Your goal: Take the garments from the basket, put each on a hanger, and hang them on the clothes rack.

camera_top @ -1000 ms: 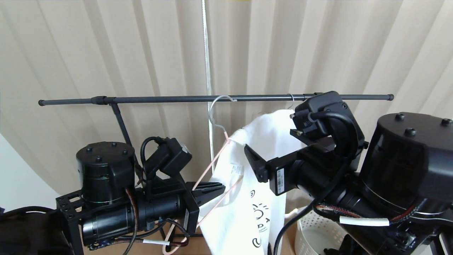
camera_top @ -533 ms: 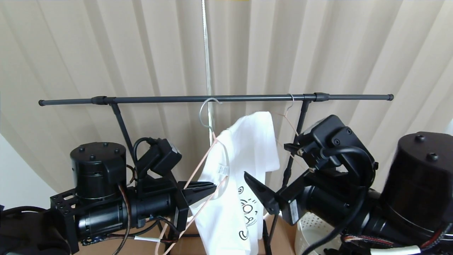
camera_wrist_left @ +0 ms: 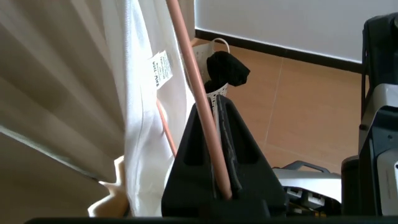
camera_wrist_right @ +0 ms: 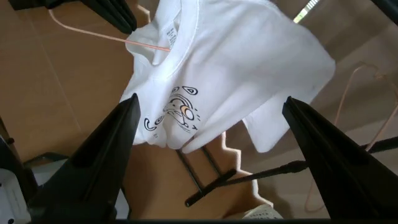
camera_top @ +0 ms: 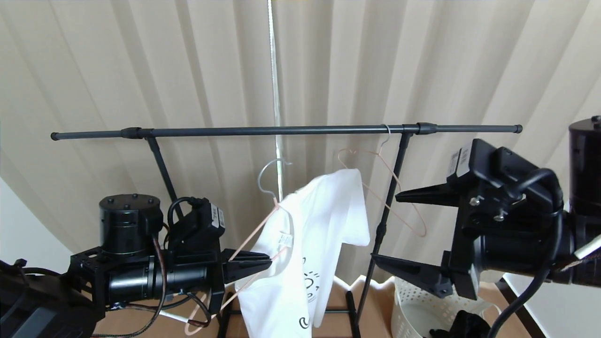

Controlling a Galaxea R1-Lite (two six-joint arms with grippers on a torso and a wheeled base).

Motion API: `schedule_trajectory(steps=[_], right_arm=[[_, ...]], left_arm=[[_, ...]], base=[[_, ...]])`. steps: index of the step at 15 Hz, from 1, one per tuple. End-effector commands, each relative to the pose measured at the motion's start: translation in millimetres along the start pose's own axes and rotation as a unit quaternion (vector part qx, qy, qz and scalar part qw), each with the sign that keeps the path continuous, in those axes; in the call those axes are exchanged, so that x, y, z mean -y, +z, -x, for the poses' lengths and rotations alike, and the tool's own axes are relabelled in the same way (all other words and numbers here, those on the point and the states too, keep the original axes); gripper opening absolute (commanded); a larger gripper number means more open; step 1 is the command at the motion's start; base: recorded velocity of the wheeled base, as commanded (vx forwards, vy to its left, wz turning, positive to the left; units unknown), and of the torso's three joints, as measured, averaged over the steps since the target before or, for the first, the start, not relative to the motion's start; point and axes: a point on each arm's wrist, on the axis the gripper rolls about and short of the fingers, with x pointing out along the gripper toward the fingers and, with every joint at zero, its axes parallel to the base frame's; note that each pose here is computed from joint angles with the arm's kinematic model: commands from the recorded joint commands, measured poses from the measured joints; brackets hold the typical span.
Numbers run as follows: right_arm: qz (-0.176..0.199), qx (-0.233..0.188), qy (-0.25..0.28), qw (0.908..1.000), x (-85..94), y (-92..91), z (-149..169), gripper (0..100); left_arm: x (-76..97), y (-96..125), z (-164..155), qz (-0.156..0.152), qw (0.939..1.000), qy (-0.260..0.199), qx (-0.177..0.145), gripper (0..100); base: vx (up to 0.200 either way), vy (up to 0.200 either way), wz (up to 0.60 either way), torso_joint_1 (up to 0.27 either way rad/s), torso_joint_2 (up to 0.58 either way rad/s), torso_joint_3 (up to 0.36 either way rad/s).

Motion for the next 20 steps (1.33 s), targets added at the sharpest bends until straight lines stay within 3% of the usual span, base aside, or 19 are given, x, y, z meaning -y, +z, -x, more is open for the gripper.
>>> schedule_trajectory(steps=[1,3,4,7,10,12,16,20], right_arm=[[0.009,0.011,0.005,0.9999,22.0,8.8,8,100],[0.03,-0.009,0.038,0.9988,37.0,8.4,-1,100],[0.062,-0.032,0.06,0.9957,47.5,4.8,-10,100],[0.148,-0.075,0.119,0.979,77.9,0.4,-18,100],[0.134,-0.099,0.144,0.9755,90.4,3.0,-34,100],[0.129,-0.106,0.151,0.9743,89.0,-0.6,-38,100],[0.124,-0.124,0.193,0.9653,69.0,-13.7,-46,100],[0.131,-0.127,0.224,0.9575,52.8,-15.2,-53,100]], left_arm=[[3.7,-9,-3,0.001,0.9999,-0.01,-0.014,0],[9.9,-12,-6,-0.01,0.9995,-0.023,-0.02,0],[14.8,-13,-7,-0.016,0.9991,-0.032,-0.02,0],[26.0,-12,-12,-0.033,0.9977,-0.055,-0.022,0],[35.4,-9,-16,-0.04,0.9962,-0.074,-0.018,0],[40.3,-7,-18,-0.044,0.9954,-0.083,-0.016,0],[51.3,-1,-23,-0.056,0.9929,-0.105,-0.009,0],[56.4,1,-23,-0.061,0.9918,-0.112,-0.006,0]], base=[[0.0,0.0,0.0,0.0,0.0,0.0],[0.0,0.0,0.0,0.0,0.0,0.0],[0.0,0.0,0.0,0.0,0.0,0.0],[0.0,0.0,0.0,0.0,0.0,0.0],[0.0,0.0,0.0,0.0,0.0,0.0],[0.0,0.0,0.0,0.0,0.0,0.0],[0.0,0.0,0.0,0.0,0.0,0.0],[0.0,0.0,0.0,0.0,0.0,0.0]])
